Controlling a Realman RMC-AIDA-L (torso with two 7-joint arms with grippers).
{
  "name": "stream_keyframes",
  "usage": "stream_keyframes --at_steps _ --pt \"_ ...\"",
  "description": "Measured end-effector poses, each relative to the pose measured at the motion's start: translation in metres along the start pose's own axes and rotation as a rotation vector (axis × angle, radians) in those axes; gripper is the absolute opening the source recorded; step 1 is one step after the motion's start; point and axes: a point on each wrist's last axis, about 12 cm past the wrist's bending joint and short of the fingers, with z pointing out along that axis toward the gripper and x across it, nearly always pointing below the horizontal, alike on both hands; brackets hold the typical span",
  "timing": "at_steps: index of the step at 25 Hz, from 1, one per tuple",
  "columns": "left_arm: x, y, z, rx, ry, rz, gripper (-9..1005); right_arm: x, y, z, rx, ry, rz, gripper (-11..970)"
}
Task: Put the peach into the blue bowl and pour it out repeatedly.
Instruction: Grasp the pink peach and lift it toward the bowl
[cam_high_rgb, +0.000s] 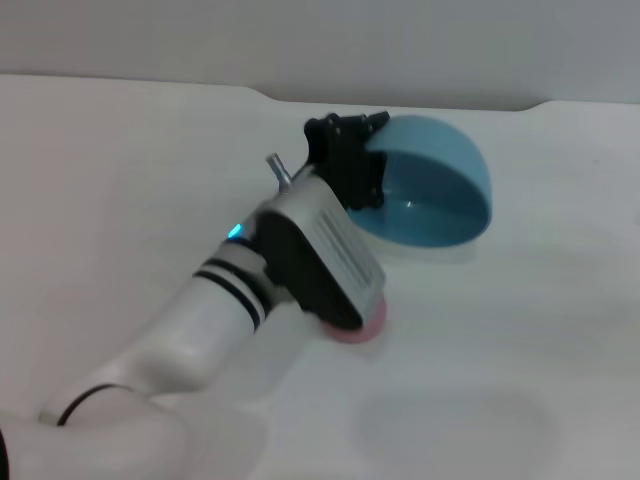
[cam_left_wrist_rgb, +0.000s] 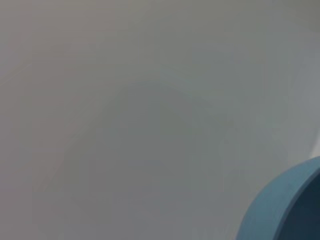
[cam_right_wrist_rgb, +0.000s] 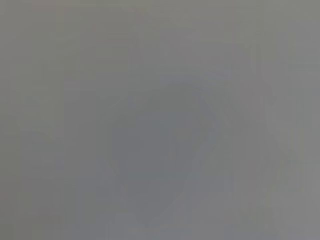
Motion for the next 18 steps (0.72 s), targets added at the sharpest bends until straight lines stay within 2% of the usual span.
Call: stream_keyframes --at_steps 1,2,6,7,9,10,11,13,18 --pt "0.0 0.0 0.0 0.0 0.0 0.0 -1 0.0 0.0 0.001 -0.003 0.002 -0.002 495" --pt "0.001 0.007 0.004 -0.012 0.013 -0.116 -1 0.0 0.001 0.003 -0.007 0.004 -0.005 496" --pt "0.005 0.024 0.018 -0.007 0.079 -0.288 -2 0.001 0.004 0.013 -0.032 0.011 -0.03 498" --pt "0.007 0.037 0.027 0.025 0.133 -0.383 -2 0.002 0.006 0.016 -0.043 0.022 -0.036 499" --pt "0.007 0.049 0.035 0.084 0.18 -0.469 -2 0.004 0.009 0.025 -0.072 0.067 -0.054 500" --pt "0.007 0.049 0.035 0.084 0.18 -0.469 -1 0.005 0.011 0.032 -0.09 0.097 -0.069 500" --pt "0.008 0.058 0.039 0.131 0.205 -0.524 -1 0.005 0.013 0.037 -0.105 0.124 -0.082 501" --pt "0.007 0.067 0.043 0.241 0.242 -0.614 -1 0.007 0.017 0.049 -0.136 0.177 -0.107 502" --pt "0.009 0.096 0.047 0.398 0.313 -0.818 -2 0.015 0.032 0.08 -0.224 0.324 -0.169 505"
